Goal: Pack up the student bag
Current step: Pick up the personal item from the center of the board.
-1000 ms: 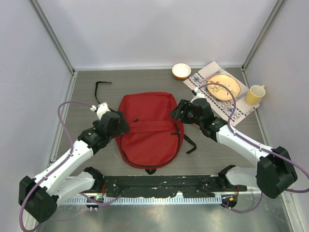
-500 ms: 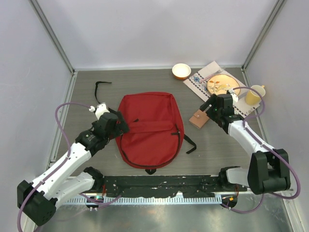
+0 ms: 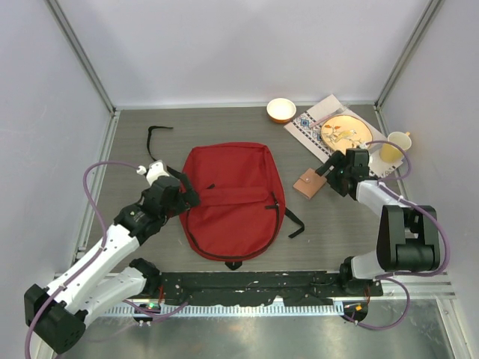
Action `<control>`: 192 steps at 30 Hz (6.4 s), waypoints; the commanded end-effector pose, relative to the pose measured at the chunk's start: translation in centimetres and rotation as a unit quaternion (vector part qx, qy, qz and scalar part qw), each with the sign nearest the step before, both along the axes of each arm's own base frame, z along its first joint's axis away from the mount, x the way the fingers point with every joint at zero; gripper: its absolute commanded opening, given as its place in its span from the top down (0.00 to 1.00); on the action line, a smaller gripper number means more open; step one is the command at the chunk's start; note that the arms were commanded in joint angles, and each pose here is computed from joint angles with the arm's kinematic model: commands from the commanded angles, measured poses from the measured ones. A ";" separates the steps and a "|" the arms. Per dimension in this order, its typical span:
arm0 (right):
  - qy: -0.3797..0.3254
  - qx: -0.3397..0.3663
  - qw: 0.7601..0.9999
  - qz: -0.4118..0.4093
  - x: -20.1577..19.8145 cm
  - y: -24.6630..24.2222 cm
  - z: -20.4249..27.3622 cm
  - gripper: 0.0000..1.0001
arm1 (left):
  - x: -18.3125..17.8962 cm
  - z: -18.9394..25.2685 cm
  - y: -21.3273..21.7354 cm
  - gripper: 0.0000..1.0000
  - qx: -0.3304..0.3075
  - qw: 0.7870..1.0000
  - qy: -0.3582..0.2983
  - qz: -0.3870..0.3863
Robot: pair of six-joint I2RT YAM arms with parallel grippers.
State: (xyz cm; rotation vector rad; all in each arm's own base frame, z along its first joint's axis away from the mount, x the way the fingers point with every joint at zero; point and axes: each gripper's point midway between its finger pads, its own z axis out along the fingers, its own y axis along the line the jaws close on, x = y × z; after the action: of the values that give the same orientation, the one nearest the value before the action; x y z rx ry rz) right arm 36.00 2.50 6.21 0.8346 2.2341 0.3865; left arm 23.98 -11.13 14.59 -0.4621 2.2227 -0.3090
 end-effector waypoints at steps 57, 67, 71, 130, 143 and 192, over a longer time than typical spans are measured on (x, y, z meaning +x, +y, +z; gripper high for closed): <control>0.060 0.067 0.967 0.238 -4.9 10.6 -4.6 0.46 | 0.6 -1.7 -1.5 0.00 -0.014 1.000 0.020 -0.017; 0.001 0.081 0.970 0.229 -3.8 11.1 -1.6 0.55 | 0.4 -1.9 -1.5 0.00 -0.016 0.999 0.023 -0.017; 0.003 0.088 0.971 0.224 -3.9 11.2 -1.8 0.59 | 0.5 -1.9 -1.7 0.01 -0.018 0.999 0.023 -0.018; -0.267 0.259 0.838 0.400 -8.8 22.0 21.8 0.99 | 5.1 14.5 -17.9 0.01 -0.367 0.871 -0.171 -0.276; -0.260 0.270 0.832 0.410 -8.9 22.6 21.4 0.99 | 5.3 14.1 -19.4 0.50 -0.381 0.859 -0.163 -0.301; -0.281 0.369 0.759 0.457 -11.2 23.8 22.0 0.73 | 3.7 14.8 -20.4 0.97 -0.376 0.832 -0.157 -0.377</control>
State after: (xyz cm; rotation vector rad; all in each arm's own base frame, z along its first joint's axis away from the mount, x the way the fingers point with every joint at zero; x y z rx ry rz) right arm 26.29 25.89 25.02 -0.0598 1.8381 1.6796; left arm 27.59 -31.09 26.58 0.0572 1.8752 -1.5457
